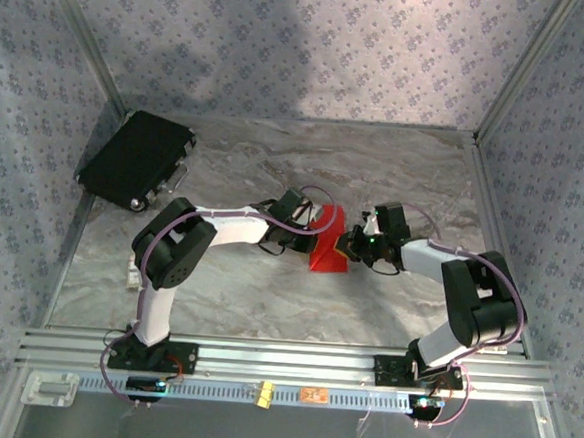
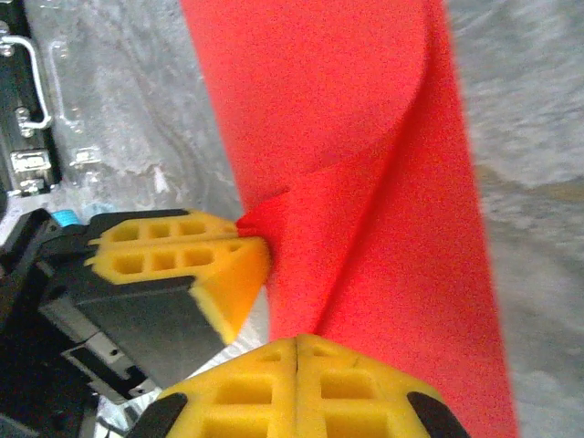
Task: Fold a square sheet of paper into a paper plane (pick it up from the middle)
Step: Fold the triangle a second time at the center of the table.
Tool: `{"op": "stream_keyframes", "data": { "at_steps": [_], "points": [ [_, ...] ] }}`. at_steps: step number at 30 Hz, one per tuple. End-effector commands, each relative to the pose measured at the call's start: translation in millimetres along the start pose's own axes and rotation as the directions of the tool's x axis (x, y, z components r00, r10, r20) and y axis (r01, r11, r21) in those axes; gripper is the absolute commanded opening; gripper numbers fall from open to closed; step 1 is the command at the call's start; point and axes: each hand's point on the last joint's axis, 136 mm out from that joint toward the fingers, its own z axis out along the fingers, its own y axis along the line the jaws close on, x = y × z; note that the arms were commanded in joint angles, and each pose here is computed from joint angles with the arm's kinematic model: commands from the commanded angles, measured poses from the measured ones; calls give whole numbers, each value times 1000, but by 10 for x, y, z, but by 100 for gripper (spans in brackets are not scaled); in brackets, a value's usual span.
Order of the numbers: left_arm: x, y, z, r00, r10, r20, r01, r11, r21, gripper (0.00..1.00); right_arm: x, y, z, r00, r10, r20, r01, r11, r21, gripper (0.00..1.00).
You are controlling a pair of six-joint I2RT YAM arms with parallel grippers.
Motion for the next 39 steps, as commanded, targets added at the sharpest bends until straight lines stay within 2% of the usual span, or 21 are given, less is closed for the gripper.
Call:
{"op": "stream_keyframes", "data": {
  "at_steps": [1, 6, 16, 27, 39],
  "points": [
    [79, 50, 71, 1000, -9, -29, 9, 1000, -1, 0, -21, 233, 60, 1000, -5, 3, 5, 998, -63, 0],
    [79, 38, 71, 1000, -9, -29, 9, 1000, 4, 0, -26, 353, 181, 1000, -12, -3, 12, 996, -91, 0],
    [78, 27, 75, 1000, -7, -30, 7, 1000, 6, 0, -3, 229, 334, 999, 6, -32, -8, 998, -61, 0],
    [100, 27, 97, 999, -5, -40, 6, 1000, 9, 0, 71, -255, 324, 997, 73, -28, -72, 997, 13, 0],
    [106, 28, 99, 999, -5, -48, 5, 1000, 8, 0, -164, 137, 149, 1000, -4, 16, 4, 999, -42, 0]
  ]
}}
